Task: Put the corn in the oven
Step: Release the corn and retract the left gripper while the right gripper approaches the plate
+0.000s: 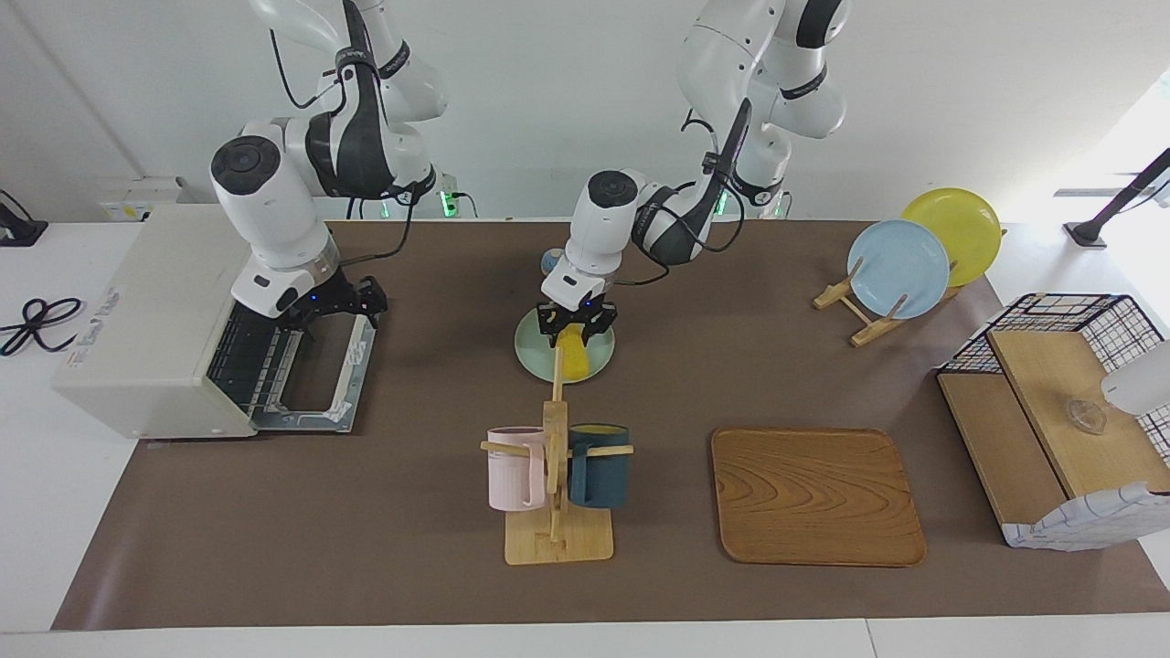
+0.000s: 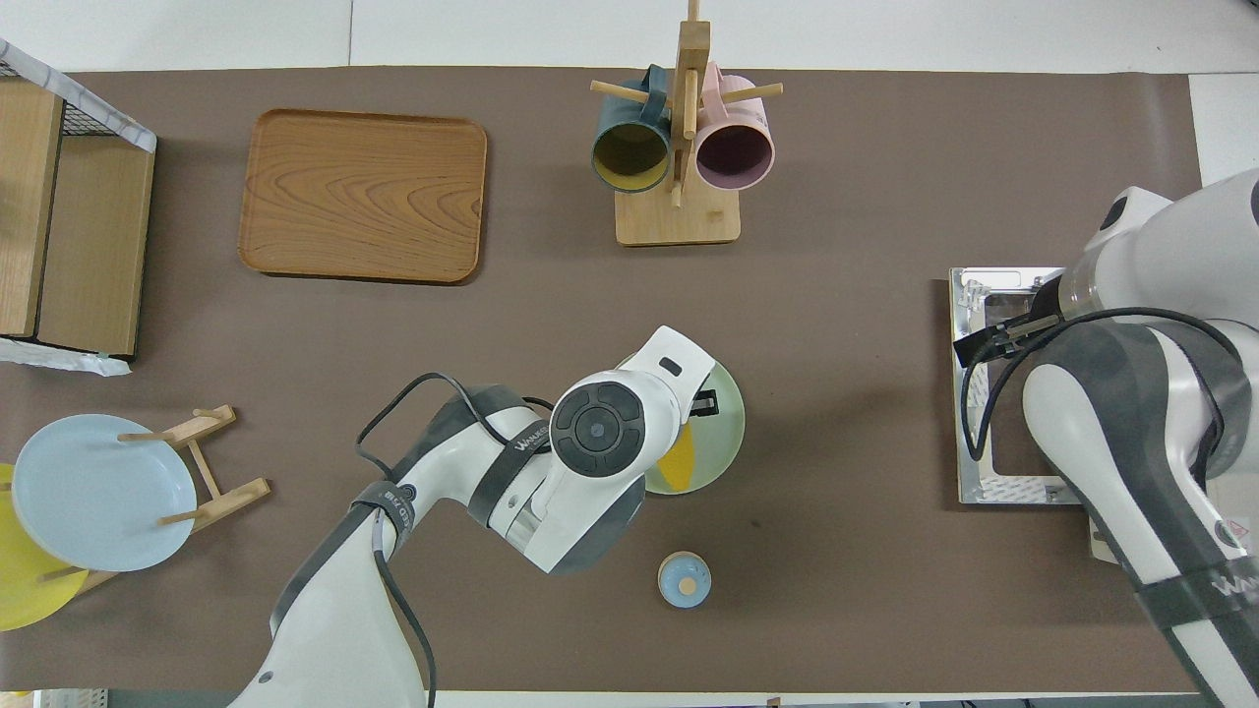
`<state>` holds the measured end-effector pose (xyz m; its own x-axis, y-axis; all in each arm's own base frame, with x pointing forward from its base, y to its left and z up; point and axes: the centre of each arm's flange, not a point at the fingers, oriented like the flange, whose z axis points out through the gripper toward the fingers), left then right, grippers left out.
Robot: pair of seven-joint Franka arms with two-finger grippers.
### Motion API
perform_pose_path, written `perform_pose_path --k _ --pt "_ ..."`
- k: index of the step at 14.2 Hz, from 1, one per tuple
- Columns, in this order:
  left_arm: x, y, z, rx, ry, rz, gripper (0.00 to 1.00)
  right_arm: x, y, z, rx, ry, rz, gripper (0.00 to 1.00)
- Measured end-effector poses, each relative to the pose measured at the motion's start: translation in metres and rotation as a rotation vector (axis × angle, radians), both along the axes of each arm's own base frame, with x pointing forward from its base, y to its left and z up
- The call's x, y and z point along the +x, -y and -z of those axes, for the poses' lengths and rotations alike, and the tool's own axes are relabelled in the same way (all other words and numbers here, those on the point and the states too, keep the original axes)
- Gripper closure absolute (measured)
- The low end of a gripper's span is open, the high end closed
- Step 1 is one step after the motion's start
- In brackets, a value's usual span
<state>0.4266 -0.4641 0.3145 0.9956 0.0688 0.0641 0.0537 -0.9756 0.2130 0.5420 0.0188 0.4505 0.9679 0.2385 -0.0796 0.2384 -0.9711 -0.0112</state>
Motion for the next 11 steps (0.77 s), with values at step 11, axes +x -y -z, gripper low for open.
perform_pose_path --k 11 --pt "0.066 -0.116 -0.142 0.058 -0.032 -0.038 0.0 -0.019 -0.104 -0.02 0.059 -0.029 0.074 0.11"
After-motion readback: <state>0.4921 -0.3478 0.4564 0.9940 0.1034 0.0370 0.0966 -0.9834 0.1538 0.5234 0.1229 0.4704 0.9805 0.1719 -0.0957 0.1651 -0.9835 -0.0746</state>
